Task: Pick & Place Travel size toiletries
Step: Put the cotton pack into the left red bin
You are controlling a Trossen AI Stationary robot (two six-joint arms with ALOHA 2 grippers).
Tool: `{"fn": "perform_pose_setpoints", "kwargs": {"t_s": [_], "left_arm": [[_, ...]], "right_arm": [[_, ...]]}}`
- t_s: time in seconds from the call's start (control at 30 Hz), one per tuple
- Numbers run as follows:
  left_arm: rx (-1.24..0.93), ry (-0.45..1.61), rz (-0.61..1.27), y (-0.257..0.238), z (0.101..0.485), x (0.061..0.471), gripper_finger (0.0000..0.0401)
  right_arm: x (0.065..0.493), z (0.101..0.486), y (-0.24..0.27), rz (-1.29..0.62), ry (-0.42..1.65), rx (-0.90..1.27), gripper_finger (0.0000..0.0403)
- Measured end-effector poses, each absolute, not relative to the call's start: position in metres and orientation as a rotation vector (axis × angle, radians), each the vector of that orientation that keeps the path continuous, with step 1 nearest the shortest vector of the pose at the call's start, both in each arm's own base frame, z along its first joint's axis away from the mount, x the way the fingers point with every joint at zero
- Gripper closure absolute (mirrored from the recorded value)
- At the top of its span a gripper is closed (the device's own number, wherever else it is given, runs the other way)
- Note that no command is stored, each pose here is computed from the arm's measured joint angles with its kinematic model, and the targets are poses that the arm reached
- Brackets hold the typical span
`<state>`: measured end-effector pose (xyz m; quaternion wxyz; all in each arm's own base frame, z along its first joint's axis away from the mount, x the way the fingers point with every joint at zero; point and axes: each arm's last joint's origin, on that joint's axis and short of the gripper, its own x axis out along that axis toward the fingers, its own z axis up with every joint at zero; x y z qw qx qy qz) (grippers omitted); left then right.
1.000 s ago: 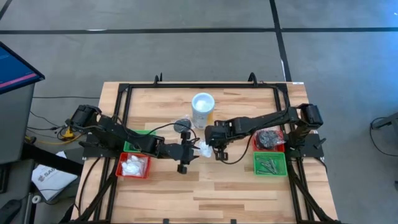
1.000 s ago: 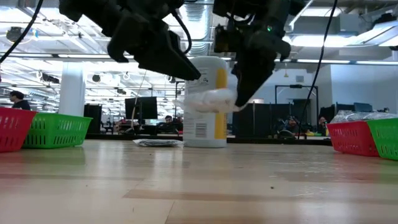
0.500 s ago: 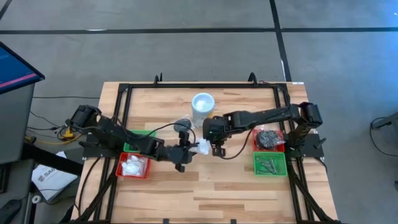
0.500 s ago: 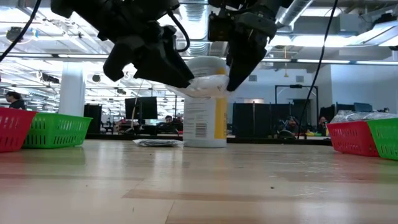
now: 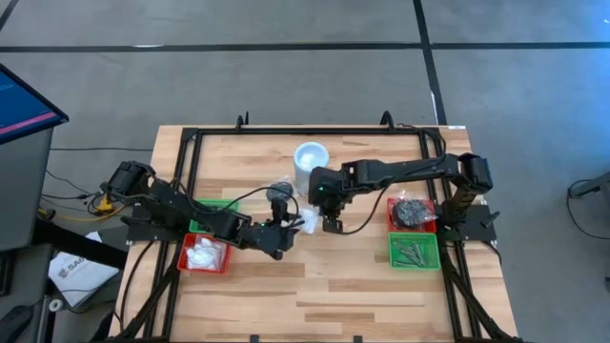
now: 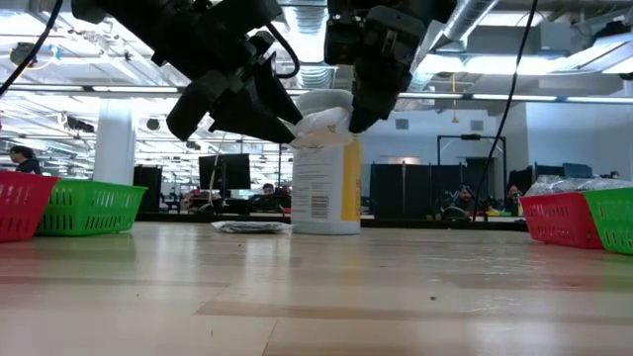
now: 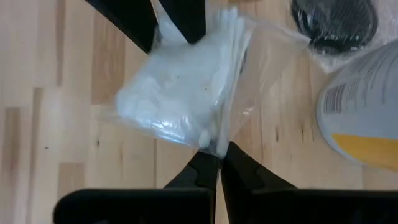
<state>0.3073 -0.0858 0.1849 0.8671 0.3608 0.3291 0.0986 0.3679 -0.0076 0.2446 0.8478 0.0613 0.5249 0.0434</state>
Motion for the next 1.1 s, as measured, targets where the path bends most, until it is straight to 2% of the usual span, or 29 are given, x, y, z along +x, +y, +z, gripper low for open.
{"fn": "perform_pose_setpoints", "kwargs": {"t_s": [0.17,0.27,0.37,0.67,0.83,1.1], "left_arm": [[0.768,0.7,0.208,-0.087,0.184,0.306,0.0186],[0.804,0.703,0.275,-0.088,0.185,0.305,0.0187],[0.851,0.708,0.359,-0.09,0.186,0.302,0.0192],[0.88,0.707,0.362,-0.093,0.186,0.301,0.0218],[0.887,0.703,0.416,-0.092,0.188,0.301,0.0266],[0.887,0.697,0.443,-0.092,0.189,0.301,0.0382]], "right_arm": [[0.368,0.251,-0.016,0.082,1.106,0.141,0.0403],[0.369,0.253,-0.019,0.096,1.099,0.157,0.0403],[0.369,0.254,-0.022,0.159,1.089,0.189,0.0403],[0.369,0.255,-0.026,0.2,1.071,0.224,0.0403],[0.369,0.255,-0.026,0.201,1.07,0.223,0.0403],[0.369,0.255,-0.027,0.204,1.069,0.215,0.0397]]}}
